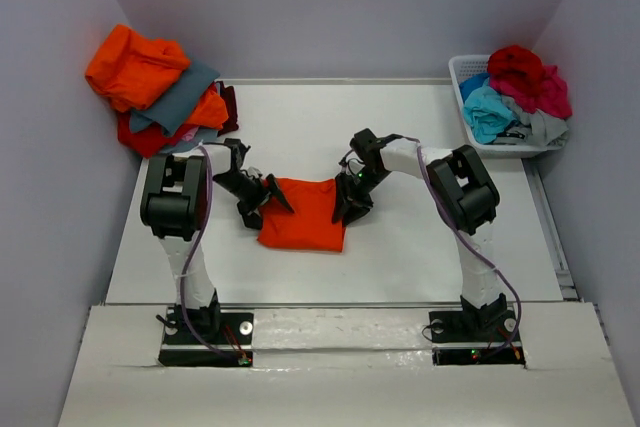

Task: Fold and stack the t-shirts
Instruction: Fold the tshirt, then neatly place the folded tshirt to the corner

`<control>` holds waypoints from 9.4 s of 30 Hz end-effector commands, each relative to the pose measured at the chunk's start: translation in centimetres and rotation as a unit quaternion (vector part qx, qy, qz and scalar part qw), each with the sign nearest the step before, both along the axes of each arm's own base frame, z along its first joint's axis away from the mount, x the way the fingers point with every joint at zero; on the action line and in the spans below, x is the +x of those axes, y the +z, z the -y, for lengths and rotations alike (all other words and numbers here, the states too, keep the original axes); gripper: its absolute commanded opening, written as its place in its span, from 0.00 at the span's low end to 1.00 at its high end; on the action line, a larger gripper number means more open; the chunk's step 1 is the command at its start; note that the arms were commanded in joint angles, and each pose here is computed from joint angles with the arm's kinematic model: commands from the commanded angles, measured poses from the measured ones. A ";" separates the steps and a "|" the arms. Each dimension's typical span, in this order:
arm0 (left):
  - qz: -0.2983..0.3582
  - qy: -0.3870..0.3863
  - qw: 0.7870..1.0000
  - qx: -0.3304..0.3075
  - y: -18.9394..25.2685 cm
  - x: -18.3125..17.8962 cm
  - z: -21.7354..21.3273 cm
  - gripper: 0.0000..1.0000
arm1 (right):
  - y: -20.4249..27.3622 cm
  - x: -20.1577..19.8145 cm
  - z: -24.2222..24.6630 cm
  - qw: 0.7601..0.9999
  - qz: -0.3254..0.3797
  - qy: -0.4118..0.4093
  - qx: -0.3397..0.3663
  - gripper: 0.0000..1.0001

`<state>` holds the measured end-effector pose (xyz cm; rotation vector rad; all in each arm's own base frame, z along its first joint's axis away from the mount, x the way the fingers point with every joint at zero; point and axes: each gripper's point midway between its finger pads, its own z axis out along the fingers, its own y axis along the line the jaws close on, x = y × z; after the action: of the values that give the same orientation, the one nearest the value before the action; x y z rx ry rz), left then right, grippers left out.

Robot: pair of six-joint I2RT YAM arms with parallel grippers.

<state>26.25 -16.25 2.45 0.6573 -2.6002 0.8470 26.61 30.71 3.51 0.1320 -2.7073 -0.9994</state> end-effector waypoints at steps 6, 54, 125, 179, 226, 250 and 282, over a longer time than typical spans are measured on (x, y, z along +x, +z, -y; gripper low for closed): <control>0.100 -0.066 0.991 0.058 -7.0 3.1 -0.1 0.87 | 0.3 0.6 -0.3 1.000 0.015 0.003 0.012 0.42; 0.327 -0.079 0.936 0.099 1.9 10.2 -0.8 0.06 | 11.1 7.6 5.2 0.959 0.237 -0.130 -0.085 0.51; 0.605 0.290 0.637 0.379 31.2 33.8 -31.0 0.06 | 6.2 2.9 9.7 0.972 0.079 -0.146 -0.168 0.52; 0.733 0.234 0.502 0.394 48.4 27.9 -26.8 0.06 | 3.8 1.5 8.9 0.979 0.069 -0.123 -0.147 0.50; 0.698 0.061 0.688 0.190 34.8 31.2 -8.7 0.06 | 7.0 3.9 7.6 0.976 0.145 -0.125 -0.106 0.50; 0.667 0.107 0.677 0.292 35.7 32.8 -18.0 0.06 | 6.0 3.7 6.9 0.981 0.141 -0.108 -0.083 0.49; 0.513 0.288 0.696 0.412 27.2 28.1 -35.0 0.76 | 4.0 1.8 6.5 0.988 0.103 -0.091 -0.074 0.49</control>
<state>57.14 17.35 24.65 1.5235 -3.8815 0.2033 28.56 23.51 7.41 -0.0964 -3.0290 -0.8120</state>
